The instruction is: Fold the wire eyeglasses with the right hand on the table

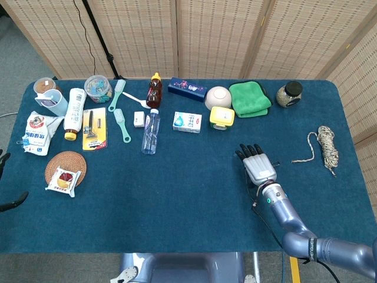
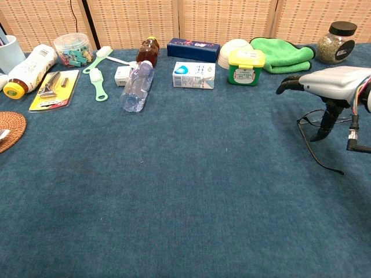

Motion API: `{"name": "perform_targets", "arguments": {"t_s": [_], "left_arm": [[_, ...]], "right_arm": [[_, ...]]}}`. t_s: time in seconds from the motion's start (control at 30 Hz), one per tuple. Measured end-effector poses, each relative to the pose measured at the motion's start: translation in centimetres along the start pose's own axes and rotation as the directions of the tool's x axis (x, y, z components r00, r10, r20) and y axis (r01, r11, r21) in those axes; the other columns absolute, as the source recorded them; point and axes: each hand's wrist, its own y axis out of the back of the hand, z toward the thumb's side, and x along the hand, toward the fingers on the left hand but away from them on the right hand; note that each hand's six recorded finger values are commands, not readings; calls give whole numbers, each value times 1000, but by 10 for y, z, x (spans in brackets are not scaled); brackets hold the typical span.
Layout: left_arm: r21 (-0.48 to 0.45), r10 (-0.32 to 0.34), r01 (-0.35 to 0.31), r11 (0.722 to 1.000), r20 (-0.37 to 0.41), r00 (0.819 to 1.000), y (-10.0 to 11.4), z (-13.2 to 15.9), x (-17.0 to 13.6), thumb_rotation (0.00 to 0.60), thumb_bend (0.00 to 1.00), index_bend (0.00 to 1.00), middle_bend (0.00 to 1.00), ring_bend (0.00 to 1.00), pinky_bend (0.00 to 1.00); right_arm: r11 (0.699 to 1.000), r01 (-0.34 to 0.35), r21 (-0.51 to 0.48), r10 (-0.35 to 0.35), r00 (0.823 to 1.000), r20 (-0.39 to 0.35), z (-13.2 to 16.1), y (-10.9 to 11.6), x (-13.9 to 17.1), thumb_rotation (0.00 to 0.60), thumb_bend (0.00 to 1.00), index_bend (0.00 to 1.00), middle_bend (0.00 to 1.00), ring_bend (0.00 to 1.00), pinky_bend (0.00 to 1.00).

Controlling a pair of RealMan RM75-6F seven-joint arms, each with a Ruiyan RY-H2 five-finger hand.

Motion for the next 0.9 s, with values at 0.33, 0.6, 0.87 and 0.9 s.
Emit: {"name": "perform_targets", "arguments": {"t_s": [0.33, 0.6, 0.87, 0.9], "left_arm": [[-5, -5, 5, 1000, -3, 1000, -2, -1, 0, 442, 198, 0, 0, 0, 0], [-4, -5, 5, 1000, -12, 1000, -2, -4, -2, 440, 198, 0, 0, 0, 0], [0, -6, 6, 1000, -18, 1000, -2, -5, -3, 441, 198, 0, 0, 0, 0], [1, -6, 7, 1000, -18, 1000, -2, -5, -3, 441, 199, 0, 0, 0, 0]], "right_arm": [[999, 34, -42, -35, 999, -17, 4, 28, -12, 600, 129, 305, 2, 0, 0], [996, 77, -55, -76, 997, 4, -1, 44, -25, 600, 130, 350, 18, 0, 0], [997, 77, -27, -76, 996, 52, -18, 47, -43, 600, 130, 368, 26, 0, 0], [997, 75, -24, -73, 996, 58, -21, 46, -45, 600, 129, 369, 27, 0, 0]]}}
